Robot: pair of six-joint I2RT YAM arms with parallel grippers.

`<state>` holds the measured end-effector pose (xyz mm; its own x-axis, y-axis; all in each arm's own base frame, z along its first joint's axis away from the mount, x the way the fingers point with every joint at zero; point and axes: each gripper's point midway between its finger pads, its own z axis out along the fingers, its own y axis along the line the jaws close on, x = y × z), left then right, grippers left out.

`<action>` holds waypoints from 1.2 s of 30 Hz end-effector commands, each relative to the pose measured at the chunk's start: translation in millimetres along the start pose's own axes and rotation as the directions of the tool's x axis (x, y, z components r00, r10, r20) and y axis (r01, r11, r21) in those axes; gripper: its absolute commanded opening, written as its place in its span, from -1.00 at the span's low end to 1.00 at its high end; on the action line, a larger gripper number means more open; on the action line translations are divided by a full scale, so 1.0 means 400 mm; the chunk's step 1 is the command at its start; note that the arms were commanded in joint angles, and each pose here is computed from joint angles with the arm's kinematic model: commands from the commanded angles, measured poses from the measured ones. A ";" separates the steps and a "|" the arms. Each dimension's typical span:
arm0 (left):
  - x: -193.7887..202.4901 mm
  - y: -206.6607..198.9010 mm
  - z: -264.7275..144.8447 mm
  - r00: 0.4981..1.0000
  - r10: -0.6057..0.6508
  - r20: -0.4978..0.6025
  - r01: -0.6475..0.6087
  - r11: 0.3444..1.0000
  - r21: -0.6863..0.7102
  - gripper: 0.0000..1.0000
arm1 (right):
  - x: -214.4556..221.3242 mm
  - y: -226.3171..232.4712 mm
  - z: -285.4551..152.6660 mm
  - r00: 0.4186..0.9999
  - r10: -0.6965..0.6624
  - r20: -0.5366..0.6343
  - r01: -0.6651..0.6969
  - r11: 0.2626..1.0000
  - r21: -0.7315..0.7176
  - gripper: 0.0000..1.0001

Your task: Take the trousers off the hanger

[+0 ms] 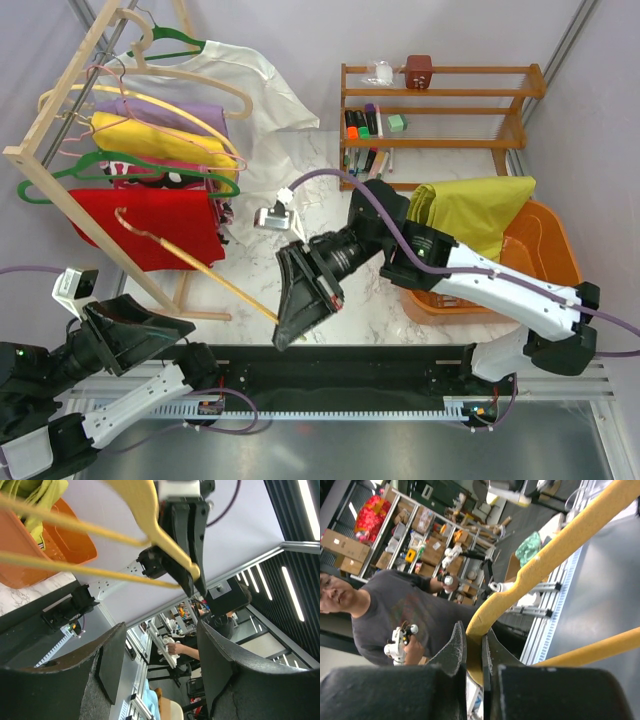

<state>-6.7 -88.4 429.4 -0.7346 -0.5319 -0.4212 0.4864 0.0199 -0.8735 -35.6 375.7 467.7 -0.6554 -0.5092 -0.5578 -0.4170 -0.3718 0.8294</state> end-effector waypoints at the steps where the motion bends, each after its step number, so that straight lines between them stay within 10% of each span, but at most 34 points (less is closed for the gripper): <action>1: 0.006 -0.041 -0.018 0.998 0.064 -0.017 -0.063 0.995 0.076 0.30 | -0.081 0.066 -0.036 0.991 -0.109 0.077 0.119 0.983 -0.140 -1.00; 12: 0.021 -0.018 -0.020 0.999 0.039 -0.034 -0.037 0.998 0.057 0.29 | -0.136 0.134 -0.047 0.989 -0.135 0.062 0.148 0.882 -0.447 -0.99; 36: 0.028 -0.012 -0.002 0.998 0.026 -0.056 -0.024 0.999 0.038 0.29 | -0.260 -0.009 -0.005 0.985 -0.135 0.112 0.173 0.834 -0.524 -0.99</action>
<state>-16.6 -88.5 424.7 -0.7471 -0.4996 -0.4385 0.5048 0.0028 -0.8632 44.5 457.6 501.6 -0.6888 -0.4239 -0.5881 -0.1517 -0.7089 0.6888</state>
